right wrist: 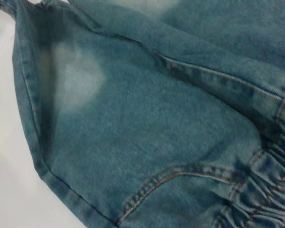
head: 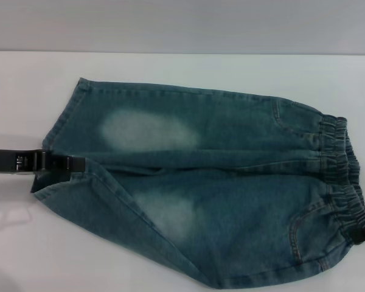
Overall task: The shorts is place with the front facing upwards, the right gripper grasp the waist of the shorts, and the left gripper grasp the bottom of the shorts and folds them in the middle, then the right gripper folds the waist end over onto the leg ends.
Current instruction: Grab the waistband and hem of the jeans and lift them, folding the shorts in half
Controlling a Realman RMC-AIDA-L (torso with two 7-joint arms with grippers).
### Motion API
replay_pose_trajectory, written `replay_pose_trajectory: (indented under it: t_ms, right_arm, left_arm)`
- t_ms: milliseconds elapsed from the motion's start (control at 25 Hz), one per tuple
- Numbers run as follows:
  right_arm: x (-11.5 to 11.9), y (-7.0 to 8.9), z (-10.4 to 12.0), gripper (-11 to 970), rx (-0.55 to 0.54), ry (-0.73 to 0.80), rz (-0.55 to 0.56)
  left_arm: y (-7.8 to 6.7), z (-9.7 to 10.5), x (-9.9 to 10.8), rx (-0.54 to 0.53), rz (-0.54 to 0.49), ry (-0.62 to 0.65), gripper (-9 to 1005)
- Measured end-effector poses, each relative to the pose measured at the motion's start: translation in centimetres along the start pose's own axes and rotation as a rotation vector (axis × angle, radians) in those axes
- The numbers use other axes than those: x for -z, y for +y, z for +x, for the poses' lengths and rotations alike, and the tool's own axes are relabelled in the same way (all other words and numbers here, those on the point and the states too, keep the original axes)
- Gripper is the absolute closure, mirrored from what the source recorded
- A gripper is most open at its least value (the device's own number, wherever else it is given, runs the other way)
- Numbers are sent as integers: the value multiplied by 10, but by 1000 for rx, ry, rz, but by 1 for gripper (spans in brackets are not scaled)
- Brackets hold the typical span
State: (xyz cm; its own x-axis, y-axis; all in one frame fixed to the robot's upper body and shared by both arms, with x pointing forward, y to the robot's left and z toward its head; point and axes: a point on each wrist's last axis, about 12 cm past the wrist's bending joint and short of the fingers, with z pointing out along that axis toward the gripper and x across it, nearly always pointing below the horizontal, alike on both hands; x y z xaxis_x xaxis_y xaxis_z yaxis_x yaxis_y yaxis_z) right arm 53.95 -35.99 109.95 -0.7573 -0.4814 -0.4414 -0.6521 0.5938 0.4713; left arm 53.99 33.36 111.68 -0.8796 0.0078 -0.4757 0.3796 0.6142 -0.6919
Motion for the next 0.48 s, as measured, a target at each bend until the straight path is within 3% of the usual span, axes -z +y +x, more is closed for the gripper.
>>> replay_pose_trajectory:
  t_ms: [480]
  right_arm:
    - [-8,9,-8,157,33,-2,-53]
  left_arm:
    - [0,0,-1,1,0,-1,957]
